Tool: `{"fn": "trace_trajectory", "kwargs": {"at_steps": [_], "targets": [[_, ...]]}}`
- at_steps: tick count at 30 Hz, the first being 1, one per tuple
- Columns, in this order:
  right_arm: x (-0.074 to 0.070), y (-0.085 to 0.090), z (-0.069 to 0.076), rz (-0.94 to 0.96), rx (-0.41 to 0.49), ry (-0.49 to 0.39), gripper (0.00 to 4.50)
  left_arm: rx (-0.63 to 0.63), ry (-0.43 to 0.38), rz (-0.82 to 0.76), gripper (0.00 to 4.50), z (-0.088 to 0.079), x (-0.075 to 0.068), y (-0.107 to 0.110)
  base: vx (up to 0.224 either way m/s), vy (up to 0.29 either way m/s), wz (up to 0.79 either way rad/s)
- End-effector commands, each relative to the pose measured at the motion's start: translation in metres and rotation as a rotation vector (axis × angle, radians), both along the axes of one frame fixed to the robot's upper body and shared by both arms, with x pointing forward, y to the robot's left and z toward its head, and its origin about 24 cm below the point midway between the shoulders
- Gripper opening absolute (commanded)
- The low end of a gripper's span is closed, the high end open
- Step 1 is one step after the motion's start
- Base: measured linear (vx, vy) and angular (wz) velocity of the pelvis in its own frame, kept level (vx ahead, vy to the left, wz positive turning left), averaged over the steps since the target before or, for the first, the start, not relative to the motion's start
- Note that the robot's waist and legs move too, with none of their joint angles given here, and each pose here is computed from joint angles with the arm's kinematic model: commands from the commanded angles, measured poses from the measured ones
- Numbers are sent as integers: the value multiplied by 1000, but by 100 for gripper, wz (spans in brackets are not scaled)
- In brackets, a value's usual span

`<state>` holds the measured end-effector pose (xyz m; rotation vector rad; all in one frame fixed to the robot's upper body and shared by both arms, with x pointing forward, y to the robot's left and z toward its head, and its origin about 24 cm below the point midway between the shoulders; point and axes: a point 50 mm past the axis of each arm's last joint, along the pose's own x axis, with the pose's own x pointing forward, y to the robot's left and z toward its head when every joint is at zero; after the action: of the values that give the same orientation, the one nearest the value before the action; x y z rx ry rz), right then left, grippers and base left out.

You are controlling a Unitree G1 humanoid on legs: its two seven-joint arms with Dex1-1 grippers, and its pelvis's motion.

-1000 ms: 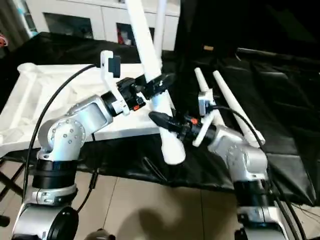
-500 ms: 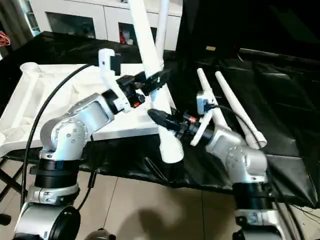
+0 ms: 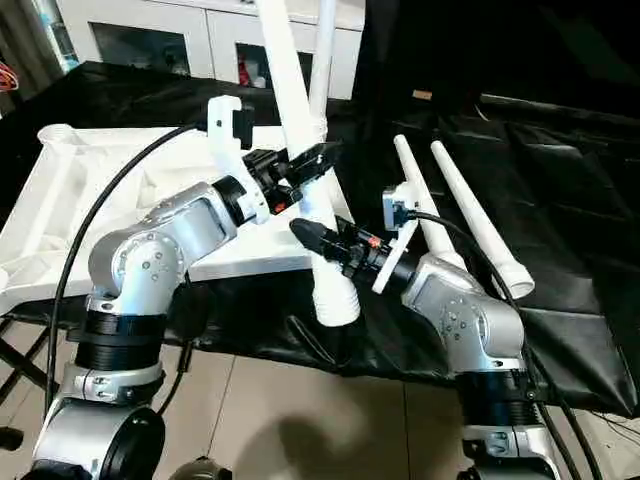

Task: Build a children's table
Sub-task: Rotate leg to tighten

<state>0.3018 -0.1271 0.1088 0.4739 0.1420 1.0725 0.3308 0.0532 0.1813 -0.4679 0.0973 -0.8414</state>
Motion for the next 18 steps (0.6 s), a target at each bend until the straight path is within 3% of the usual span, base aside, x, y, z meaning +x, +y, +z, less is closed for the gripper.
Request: {"fn": "trace_trajectory", "kwargs": {"at_steps": [1,2,4,12,18], "targets": [[1,-4,11,-9,-14,-53,216,-16,21,-34,199,-1,-2,0,0,0,0],[1,-4,11,-9,-14,-53,251,-16,21,-34,198,-1,-2,0,0,0,0],[2,-5,11,-4,-26,-54,257,-72,41,-101,193,1,-7,-4,0,0,0],[3,-6,12,1,-35,-61,328,-106,61,-122,183,1,-7,-3,0,0,0],[-7,-13,15,194,-81,-60,375,-112,-56,-301,182,10,-11,1,0,0,0]]}}
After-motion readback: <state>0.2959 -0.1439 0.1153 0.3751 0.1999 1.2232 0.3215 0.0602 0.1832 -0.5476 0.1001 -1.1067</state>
